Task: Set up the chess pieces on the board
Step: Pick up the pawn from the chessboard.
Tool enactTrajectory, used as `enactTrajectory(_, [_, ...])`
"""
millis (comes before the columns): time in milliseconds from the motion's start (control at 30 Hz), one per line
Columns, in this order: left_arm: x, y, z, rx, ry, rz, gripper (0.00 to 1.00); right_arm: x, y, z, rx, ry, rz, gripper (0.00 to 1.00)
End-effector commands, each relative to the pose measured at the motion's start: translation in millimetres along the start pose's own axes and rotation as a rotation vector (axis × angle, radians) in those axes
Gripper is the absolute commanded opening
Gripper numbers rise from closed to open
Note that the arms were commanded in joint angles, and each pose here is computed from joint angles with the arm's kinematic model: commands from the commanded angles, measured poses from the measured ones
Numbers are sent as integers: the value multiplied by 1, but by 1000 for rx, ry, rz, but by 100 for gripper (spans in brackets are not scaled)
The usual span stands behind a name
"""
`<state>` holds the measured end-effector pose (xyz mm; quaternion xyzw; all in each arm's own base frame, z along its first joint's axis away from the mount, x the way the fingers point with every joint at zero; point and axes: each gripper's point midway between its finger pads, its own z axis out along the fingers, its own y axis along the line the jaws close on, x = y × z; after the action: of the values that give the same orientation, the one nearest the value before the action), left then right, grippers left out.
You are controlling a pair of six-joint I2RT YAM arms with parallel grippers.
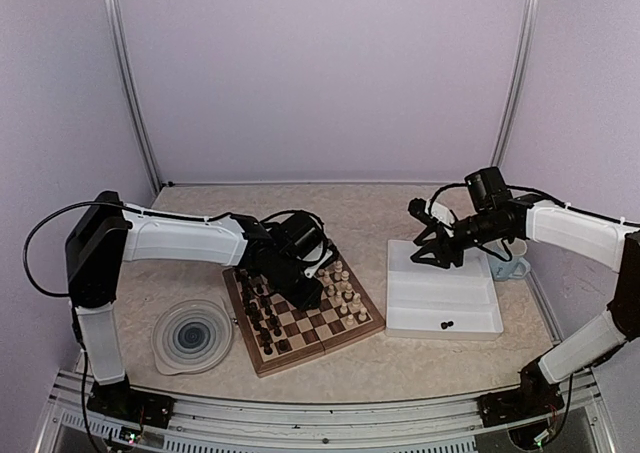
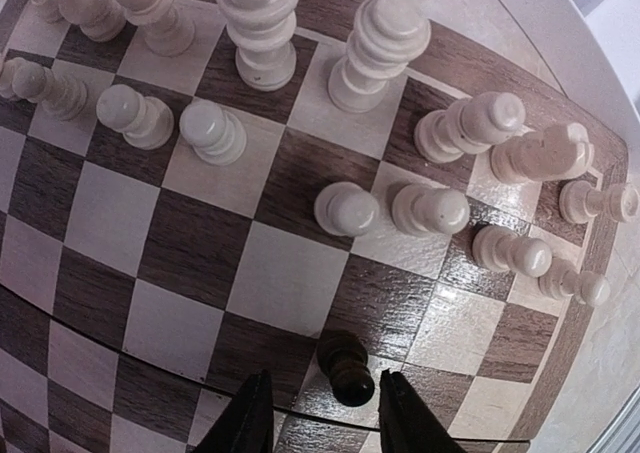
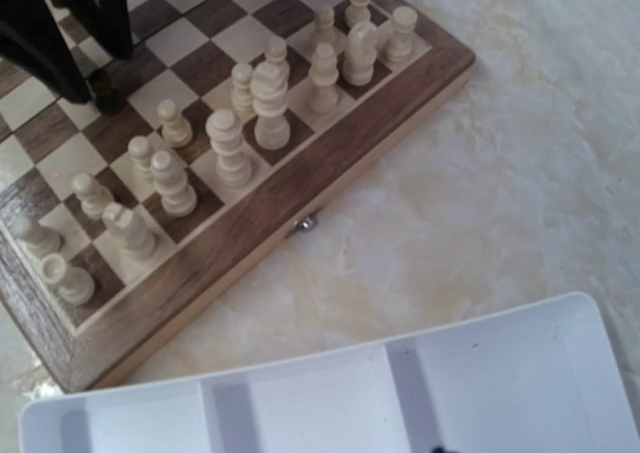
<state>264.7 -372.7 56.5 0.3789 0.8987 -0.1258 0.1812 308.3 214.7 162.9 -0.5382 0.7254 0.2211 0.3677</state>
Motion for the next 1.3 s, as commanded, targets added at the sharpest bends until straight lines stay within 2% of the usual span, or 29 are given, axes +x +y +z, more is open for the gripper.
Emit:
enactTrajectory(0, [-13, -10, -1, 45, -23, 7, 31, -5, -5, 1, 2, -25, -13, 47])
enactTrajectory(200, [-15, -12, 3, 56, -19, 10, 25, -1, -4, 3, -12, -18, -7, 47])
enactTrajectory(433, [-14, -12, 3, 66, -9, 7, 8, 4, -4, 7, -23, -3, 3, 47])
enactTrajectory(533, [-17, -6, -7, 38, -21, 8, 4, 5, -4, 8, -24, 0, 5, 47])
enactTrajectory(633, [-25, 6, -28, 29, -58, -24, 3, 7, -4, 10, -28, 7, 9, 47])
enactTrajectory(733, [-30, 36, -52, -22, -97, -89, 3, 9, -4, 11, -31, 13, 11, 47])
enactTrajectory(967, [-10, 110, -85, -114, -130, -226, 3, 12, -4, 13, -34, 21, 13, 47])
enactTrajectory(1267, [16, 130, -65, -136, -43, -241, 3, 15, -3, 17, -52, 31, 27, 47])
